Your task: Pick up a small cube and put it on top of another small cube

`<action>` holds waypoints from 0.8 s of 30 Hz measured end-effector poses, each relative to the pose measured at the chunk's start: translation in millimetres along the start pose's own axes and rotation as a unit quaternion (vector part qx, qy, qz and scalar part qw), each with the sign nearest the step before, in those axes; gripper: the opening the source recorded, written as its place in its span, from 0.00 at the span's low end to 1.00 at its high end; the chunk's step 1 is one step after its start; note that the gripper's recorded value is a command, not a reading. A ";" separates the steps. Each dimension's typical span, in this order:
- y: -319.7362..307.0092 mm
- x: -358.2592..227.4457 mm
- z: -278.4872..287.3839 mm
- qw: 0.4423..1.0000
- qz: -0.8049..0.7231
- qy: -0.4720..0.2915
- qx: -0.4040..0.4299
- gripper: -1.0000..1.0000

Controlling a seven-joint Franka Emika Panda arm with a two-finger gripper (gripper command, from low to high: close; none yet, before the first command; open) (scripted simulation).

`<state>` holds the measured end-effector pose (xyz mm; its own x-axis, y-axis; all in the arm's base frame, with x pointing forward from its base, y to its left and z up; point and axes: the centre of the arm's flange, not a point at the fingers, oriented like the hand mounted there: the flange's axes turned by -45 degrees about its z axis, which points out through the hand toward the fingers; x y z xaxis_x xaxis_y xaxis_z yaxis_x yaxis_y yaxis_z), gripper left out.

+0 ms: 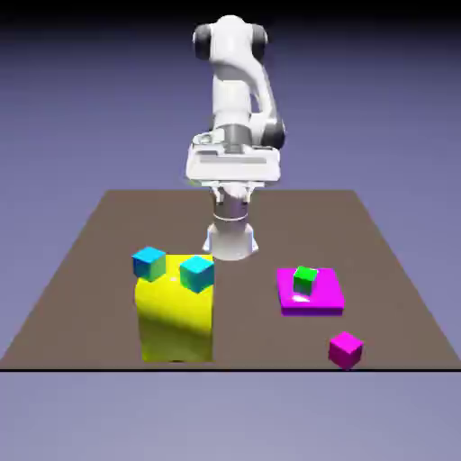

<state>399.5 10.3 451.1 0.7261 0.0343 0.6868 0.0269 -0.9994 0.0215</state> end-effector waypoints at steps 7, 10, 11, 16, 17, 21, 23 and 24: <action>-35.0 4.0 75.8 0.991 0.061 -0.114 -0.011 0.50; -51.4 -0.1 109.1 0.982 0.091 -0.162 -0.016 0.50; -57.0 -2.1 120.1 0.979 0.101 -0.178 -0.017 0.50; -87.7 -16.2 172.1 0.954 0.154 -0.255 -0.023 0.50; -93.6 -19.5 181.9 0.948 0.166 -0.269 -0.025 0.50; -117.9 -33.3 217.8 0.920 0.213 -0.327 -0.030 0.50; -130.5 -40.1 233.7 0.904 0.237 -0.354 -0.032 0.50; -136.8 -43.3 241.1 0.895 0.249 -0.368 -0.033 0.50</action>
<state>530.0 146.2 243.2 0.8935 -0.4473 -0.0403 -0.4491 -0.8885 -0.0945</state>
